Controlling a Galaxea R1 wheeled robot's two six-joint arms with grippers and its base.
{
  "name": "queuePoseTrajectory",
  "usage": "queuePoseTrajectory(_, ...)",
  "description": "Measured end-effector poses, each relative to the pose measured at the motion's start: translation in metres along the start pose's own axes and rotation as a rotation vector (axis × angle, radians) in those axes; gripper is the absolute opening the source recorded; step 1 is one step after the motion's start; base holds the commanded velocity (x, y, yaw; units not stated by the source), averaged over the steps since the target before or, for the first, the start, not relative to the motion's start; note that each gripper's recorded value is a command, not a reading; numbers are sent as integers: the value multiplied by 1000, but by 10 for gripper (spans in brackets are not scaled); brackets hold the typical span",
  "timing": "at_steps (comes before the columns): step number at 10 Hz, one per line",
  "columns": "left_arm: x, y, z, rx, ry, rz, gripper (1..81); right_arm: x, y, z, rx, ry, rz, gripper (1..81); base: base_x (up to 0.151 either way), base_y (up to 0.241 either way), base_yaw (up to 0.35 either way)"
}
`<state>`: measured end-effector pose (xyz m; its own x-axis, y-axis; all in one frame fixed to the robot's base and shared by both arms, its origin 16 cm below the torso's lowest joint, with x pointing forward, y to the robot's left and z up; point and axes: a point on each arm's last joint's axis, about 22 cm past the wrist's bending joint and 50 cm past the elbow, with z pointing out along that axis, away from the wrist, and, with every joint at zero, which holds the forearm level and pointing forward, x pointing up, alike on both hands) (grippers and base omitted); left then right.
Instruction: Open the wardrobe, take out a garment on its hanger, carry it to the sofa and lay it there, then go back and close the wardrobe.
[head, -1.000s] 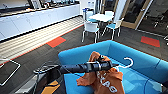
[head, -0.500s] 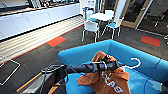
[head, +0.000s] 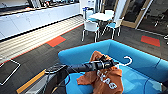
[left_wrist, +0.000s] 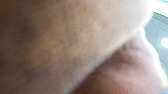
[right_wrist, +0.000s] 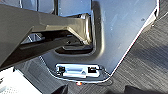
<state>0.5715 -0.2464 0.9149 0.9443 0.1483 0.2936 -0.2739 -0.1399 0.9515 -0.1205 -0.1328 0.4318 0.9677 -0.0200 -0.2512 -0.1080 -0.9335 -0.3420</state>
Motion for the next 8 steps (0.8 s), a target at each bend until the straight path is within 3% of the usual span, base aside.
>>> queuePoseTrajectory(8, 87, -127, -65, 264, 180, 68, 10, 0, 0, 0, 0, 0, 0, 811, 0, 0, 0)
